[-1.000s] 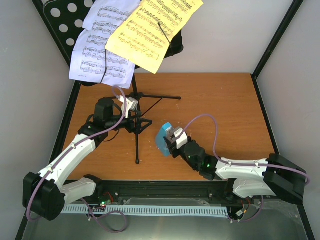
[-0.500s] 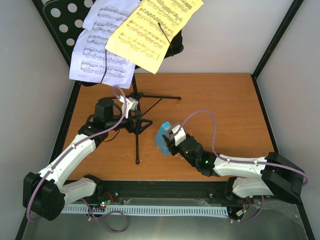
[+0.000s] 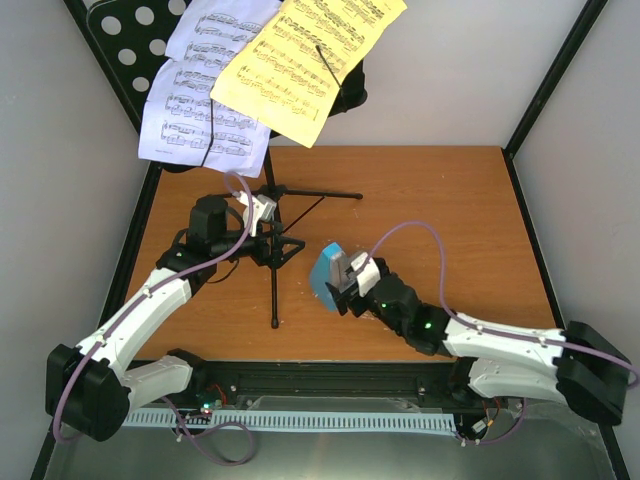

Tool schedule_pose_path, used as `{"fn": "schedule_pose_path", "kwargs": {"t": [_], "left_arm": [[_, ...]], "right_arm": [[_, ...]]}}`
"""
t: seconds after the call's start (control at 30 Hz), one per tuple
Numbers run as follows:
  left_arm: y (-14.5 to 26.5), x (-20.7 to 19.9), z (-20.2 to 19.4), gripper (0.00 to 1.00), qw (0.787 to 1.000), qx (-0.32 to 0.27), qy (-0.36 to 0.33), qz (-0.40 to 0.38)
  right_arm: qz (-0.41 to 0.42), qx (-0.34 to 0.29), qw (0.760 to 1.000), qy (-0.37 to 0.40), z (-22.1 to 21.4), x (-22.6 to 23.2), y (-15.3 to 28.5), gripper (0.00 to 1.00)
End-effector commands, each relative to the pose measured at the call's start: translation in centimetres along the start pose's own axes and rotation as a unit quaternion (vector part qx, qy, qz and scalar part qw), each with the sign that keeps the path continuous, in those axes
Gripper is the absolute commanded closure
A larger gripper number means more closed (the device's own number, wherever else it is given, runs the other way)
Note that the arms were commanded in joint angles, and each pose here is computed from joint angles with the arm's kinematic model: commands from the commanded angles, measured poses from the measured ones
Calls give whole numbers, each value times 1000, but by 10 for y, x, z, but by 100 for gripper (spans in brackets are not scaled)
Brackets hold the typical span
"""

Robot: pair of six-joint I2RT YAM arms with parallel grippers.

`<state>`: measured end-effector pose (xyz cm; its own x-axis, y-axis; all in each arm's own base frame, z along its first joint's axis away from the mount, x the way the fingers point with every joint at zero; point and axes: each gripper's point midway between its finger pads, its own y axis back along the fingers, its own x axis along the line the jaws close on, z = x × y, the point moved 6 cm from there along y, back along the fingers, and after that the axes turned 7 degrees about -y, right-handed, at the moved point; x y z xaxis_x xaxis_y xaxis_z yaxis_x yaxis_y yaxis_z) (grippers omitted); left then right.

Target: Pack up the instrument practice props

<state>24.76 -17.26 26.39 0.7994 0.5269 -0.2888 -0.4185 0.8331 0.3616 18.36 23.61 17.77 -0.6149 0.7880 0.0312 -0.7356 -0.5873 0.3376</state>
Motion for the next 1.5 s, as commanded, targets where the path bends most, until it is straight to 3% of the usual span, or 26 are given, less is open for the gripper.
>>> {"fn": "schedule_pose_path", "kwargs": {"t": [0.0, 0.13, 0.23, 0.4, 0.67, 0.97, 1.17, 1.47], "left_arm": [[4, 0, 7, 1, 1000, -12, -16, 7], [7, -7, 8, 1, 999, -22, -31, -9], [3, -17, 5, 0, 999, -18, -45, -19], [-26, -39, 0, 0, 997, 23, -74, -15], [-63, -47, 15, 1, 992, 66, -105, 9], [-86, -57, -8, 1, 988, 106, -111, -15], [-91, -53, -13, 20, 987, 116, -109, -3], [-91, -51, -16, 38, 986, 120, -114, 18]], "right_arm": [[12, -4, 1000, 3, 7, -5, 24, 0], [34, -47, 998, -17, 32, -10, 57, 0], [6, -86, 995, -51, 56, -26, 77, 0], [-38, -87, 990, -108, 79, -63, 85, 0], [-103, -69, 975, -182, 75, -104, 80, 0], [-126, -62, 967, -211, 53, -110, 88, 0], [-133, -70, 965, -213, 44, -111, 92, 0], [-158, -65, 963, -210, 30, -116, 98, 0]]}}
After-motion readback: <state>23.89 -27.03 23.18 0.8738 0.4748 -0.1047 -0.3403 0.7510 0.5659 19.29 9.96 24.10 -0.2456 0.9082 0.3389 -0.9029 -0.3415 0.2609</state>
